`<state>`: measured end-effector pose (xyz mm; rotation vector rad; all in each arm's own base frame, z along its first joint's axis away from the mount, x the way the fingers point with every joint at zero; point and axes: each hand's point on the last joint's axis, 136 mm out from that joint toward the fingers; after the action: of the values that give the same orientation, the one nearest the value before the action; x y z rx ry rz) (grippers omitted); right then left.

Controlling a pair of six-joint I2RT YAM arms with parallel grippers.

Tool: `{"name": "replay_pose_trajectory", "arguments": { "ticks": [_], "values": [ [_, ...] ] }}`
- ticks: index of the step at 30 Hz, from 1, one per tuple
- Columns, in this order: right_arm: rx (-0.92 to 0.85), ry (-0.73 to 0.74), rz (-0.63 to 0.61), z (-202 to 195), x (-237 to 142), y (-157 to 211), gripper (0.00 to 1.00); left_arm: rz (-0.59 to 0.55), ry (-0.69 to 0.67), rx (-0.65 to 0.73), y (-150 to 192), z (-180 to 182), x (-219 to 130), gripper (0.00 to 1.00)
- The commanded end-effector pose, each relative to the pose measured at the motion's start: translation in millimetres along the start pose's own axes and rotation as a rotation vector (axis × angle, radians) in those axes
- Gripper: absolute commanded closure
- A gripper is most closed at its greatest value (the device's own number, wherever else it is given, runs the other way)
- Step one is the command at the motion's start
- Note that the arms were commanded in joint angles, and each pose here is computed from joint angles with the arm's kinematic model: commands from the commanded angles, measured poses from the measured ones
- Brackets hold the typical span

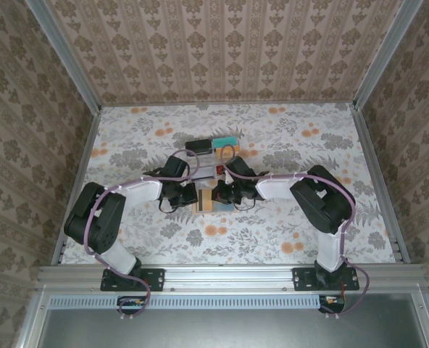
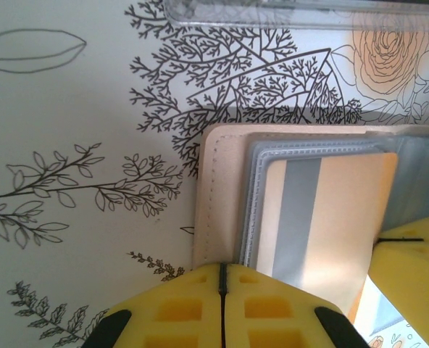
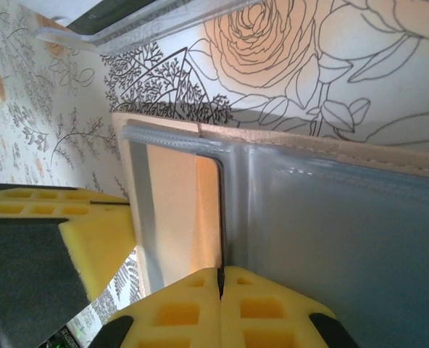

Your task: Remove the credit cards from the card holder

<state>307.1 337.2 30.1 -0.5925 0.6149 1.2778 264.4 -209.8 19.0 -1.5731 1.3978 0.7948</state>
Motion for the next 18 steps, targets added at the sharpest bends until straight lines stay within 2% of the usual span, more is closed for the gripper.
{"name": "replay_pose_trajectory", "arguments": {
  "ticks": [1,10,18],
  "values": [
    [-0.029,-0.031,-0.024,7.8,-14.6,-2.4,1.0,0.078,-0.111,-0.02,23.1,30.4,6.8,0.93],
    [-0.002,-0.014,-0.037,-3.5,-17.3,-4.8,1.0,0.075,-0.109,-0.019,20.5,30.1,5.5,0.93],
    [-0.002,0.061,-0.069,-16.9,-21.6,-8.4,1.0,0.065,-0.103,-0.005,15.2,26.2,1.6,0.93]
  ]
}}
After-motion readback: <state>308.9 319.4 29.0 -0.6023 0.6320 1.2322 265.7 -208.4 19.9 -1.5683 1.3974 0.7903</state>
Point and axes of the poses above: each hand's point on the last joint's axis, 136 mm out from that joint toward the fingers, its own x axis out along the fingers, its own z axis along the line the jaws close on, y = z × x, and after that the axes turned 6 degrees about x, right-handed
